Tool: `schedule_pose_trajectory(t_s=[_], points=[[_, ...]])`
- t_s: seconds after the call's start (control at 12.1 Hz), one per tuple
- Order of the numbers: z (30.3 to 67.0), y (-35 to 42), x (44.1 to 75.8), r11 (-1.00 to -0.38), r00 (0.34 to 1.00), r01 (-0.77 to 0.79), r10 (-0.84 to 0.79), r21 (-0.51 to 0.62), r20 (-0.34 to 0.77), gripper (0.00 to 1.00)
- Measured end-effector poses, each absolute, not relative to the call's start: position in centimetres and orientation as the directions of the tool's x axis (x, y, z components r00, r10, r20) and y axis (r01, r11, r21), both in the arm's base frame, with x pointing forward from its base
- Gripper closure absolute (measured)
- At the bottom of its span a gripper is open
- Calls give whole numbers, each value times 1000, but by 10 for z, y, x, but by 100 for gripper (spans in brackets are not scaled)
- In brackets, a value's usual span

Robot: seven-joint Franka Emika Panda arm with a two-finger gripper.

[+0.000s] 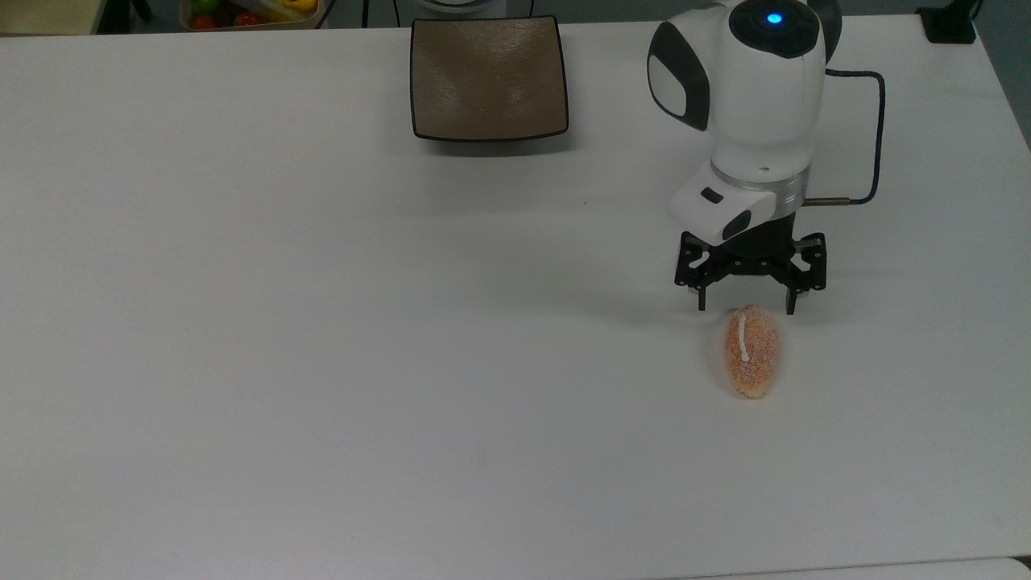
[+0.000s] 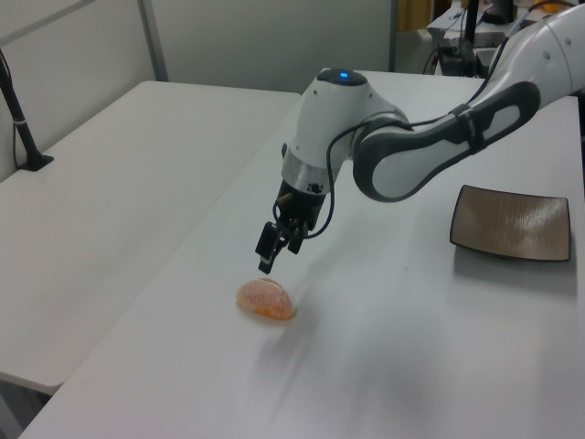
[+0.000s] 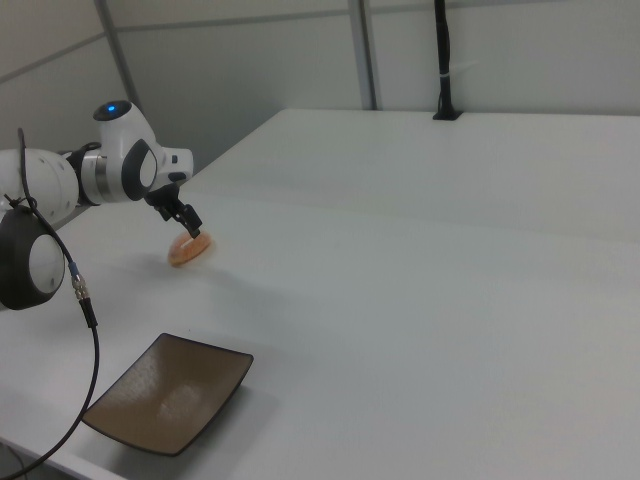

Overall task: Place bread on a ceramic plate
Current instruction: 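Close the gripper around the bread roll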

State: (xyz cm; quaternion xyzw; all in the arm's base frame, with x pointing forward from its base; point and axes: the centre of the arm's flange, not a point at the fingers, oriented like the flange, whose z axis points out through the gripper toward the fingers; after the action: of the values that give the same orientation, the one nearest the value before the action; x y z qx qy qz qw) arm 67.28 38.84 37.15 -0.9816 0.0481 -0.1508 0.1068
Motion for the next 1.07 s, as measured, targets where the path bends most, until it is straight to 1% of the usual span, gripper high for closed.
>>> schedule_pose_trajectory(t_s=[0.41, 0.74, 0.83, 0.91, 0.99, 1.07], points=[[330, 406, 673, -982, 943, -32, -92, -188, 320, 0], [313, 412, 675, -981, 936, -17, -84, -194, 342, 0], [309, 413, 675, -981, 935, -14, -82, -194, 345, 6], [305, 415, 675, -983, 934, -9, -74, -185, 351, 7], [304, 416, 674, -983, 932, -18, -83, -182, 354, 16], [304, 418, 673, -984, 928, -26, -89, -176, 361, 30]])
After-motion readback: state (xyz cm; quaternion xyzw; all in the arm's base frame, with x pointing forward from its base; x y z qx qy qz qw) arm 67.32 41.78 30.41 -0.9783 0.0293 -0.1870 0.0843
